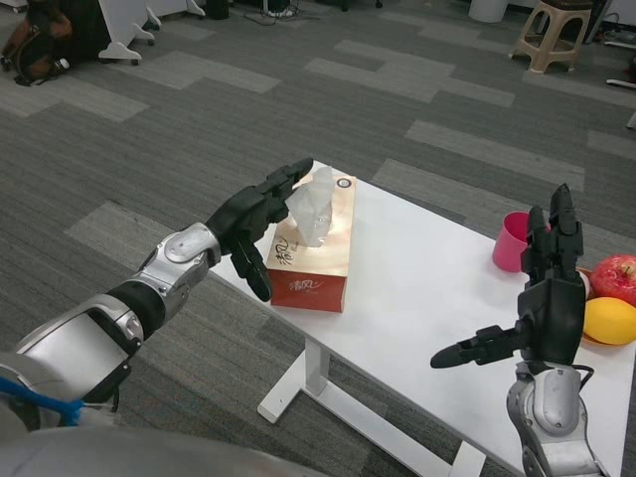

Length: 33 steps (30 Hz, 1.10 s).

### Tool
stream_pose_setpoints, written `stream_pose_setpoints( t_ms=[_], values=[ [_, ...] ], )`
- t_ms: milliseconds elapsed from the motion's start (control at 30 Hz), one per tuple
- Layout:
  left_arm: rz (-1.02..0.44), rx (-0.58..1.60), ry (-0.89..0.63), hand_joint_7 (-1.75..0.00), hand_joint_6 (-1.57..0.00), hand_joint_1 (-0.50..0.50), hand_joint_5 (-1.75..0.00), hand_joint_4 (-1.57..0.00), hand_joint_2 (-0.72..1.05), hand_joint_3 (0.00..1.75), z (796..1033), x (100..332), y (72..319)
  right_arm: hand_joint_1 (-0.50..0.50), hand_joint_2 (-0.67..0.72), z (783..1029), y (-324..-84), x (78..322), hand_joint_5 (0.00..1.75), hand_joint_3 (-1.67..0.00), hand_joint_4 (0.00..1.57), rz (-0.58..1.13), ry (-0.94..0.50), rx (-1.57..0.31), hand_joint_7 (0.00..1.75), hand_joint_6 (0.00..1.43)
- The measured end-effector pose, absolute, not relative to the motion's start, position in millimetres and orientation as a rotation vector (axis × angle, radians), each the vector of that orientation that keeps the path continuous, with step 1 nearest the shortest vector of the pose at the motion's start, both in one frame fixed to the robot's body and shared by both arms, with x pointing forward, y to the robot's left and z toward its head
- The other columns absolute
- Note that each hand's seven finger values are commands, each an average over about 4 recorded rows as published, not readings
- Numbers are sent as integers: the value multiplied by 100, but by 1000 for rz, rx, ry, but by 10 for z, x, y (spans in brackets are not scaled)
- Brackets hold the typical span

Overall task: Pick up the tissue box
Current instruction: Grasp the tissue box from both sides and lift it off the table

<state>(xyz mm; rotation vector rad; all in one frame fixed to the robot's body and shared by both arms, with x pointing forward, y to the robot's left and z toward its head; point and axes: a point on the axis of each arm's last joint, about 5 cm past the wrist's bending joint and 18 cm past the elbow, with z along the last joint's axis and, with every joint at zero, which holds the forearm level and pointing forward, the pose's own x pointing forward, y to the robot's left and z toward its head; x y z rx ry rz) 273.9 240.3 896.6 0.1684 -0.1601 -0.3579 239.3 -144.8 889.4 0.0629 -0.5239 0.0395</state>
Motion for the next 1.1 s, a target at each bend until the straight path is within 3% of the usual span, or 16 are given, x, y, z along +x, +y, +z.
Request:
stream_pose_setpoints(
  t_ms=[467,600,733,867,1100],
  values=[
    [-216,146,-142,0,0,50,0,0,-37,0,8966,2714,2640,-46,47,8885,-1441,2388,0,-8,3,41,-520,64,0,0],
    [-217,176,-104,0,0,50,0,0,-37,0,8969,2758,2650,-49,47,8876,-1430,2384,0,-8,3,45,-515,64,0,0],
    [-221,199,-65,0,0,50,0,0,-37,0,8988,2819,2644,-46,47,8868,-1421,2381,0,0,3,47,-511,65,0,0],
    [-230,235,-14,0,0,50,0,0,-37,0,9023,2887,2636,-46,47,8862,-1407,2380,0,-8,3,47,-508,70,0,0],
    [-263,309,44,0,0,50,0,0,-37,0,9101,2970,2628,-46,47,8856,-1402,2379,0,-8,3,46,-505,71,0,0]
  ],
)
